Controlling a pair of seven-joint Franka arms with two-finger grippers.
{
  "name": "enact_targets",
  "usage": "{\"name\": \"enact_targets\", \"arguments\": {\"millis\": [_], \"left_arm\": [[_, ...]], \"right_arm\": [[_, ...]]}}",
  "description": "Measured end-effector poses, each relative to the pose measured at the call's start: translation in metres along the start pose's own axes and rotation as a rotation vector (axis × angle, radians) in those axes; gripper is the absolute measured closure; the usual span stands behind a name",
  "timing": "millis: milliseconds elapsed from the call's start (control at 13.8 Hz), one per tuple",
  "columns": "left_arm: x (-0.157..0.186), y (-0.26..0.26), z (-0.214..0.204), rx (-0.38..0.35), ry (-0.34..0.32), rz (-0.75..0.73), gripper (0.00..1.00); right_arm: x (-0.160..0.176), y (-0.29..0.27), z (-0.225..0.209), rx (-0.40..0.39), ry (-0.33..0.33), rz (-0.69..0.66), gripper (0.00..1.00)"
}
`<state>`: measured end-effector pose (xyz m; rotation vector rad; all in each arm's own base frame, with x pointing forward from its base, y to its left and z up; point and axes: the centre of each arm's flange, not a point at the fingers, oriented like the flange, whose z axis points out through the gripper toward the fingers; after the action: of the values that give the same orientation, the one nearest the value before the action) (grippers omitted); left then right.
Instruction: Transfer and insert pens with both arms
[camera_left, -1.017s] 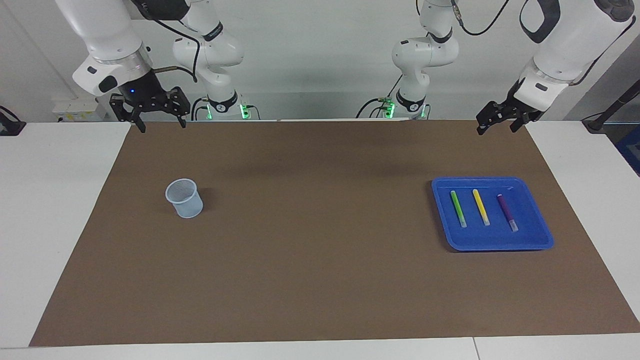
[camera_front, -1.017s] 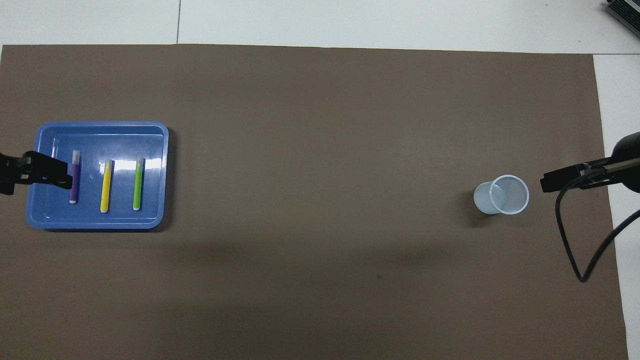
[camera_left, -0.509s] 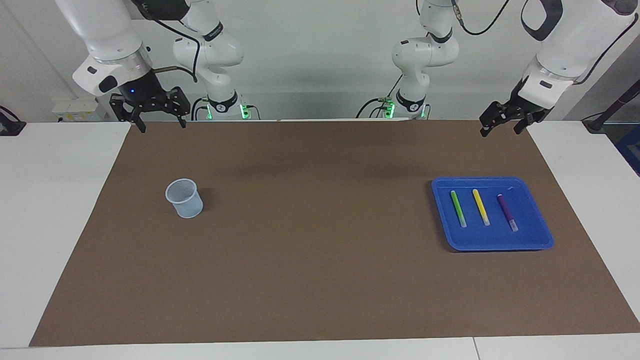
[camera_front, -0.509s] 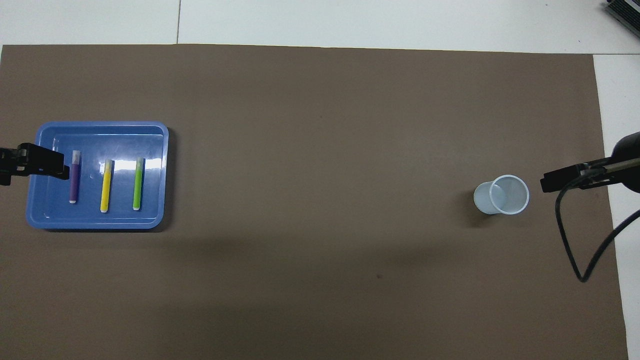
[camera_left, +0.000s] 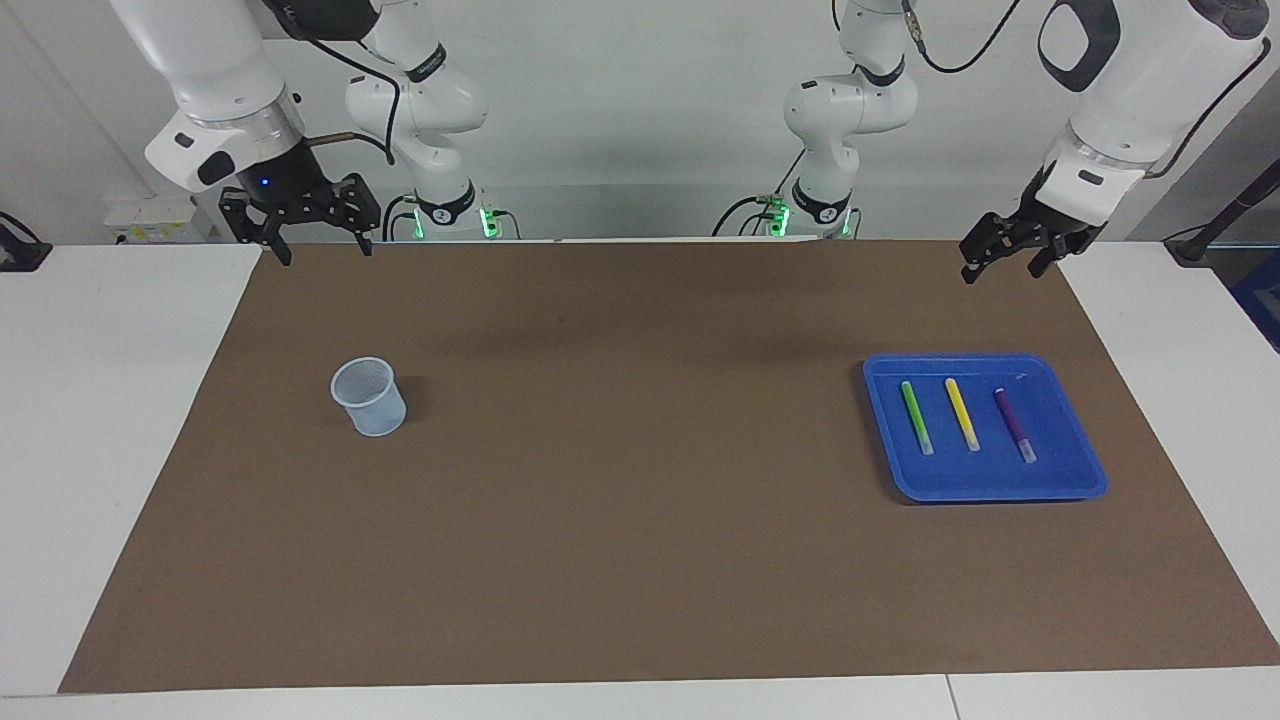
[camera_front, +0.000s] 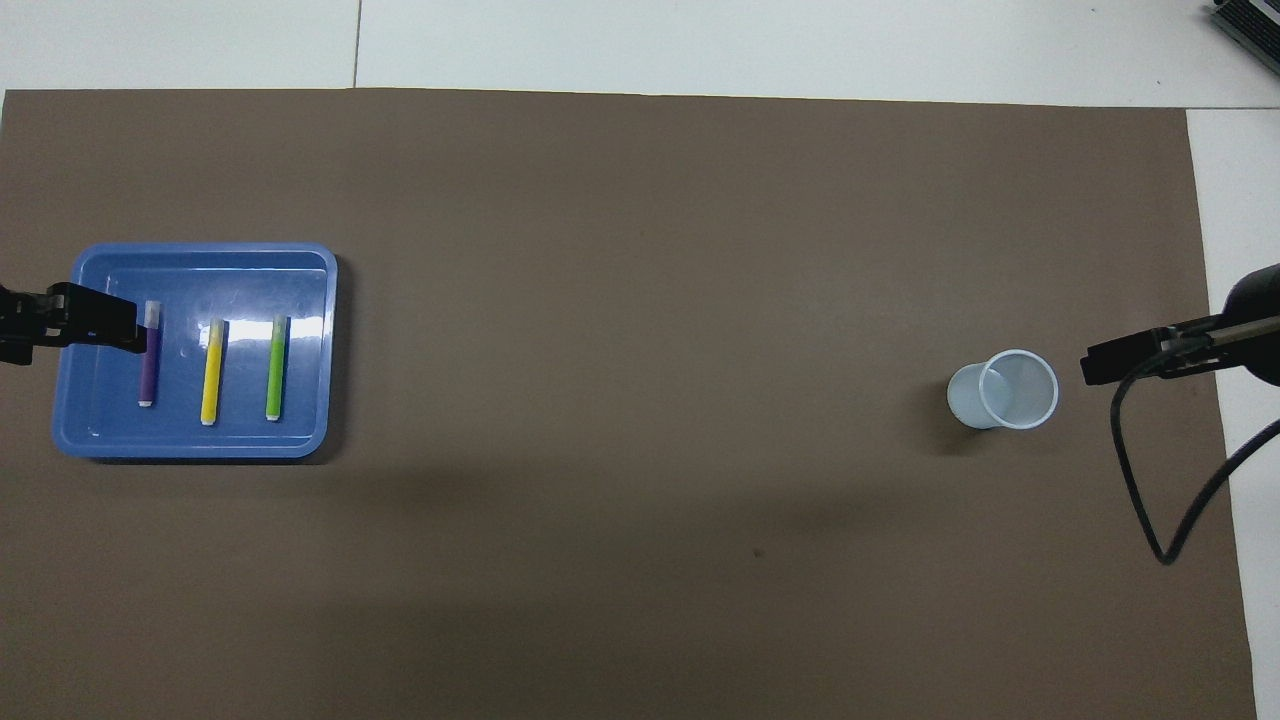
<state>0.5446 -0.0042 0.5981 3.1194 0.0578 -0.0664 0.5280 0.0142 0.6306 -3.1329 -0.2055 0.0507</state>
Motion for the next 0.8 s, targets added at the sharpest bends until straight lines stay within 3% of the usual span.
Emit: {"name": "enact_targets", "arguments": {"millis": [799], "left_arm": [[0.007,-0.004,0.057,0.000,0.011,-0.007,0.00]], "right_arm": [[0.000,0.000,0.000,0.000,0.000,0.000,0.00]]}}
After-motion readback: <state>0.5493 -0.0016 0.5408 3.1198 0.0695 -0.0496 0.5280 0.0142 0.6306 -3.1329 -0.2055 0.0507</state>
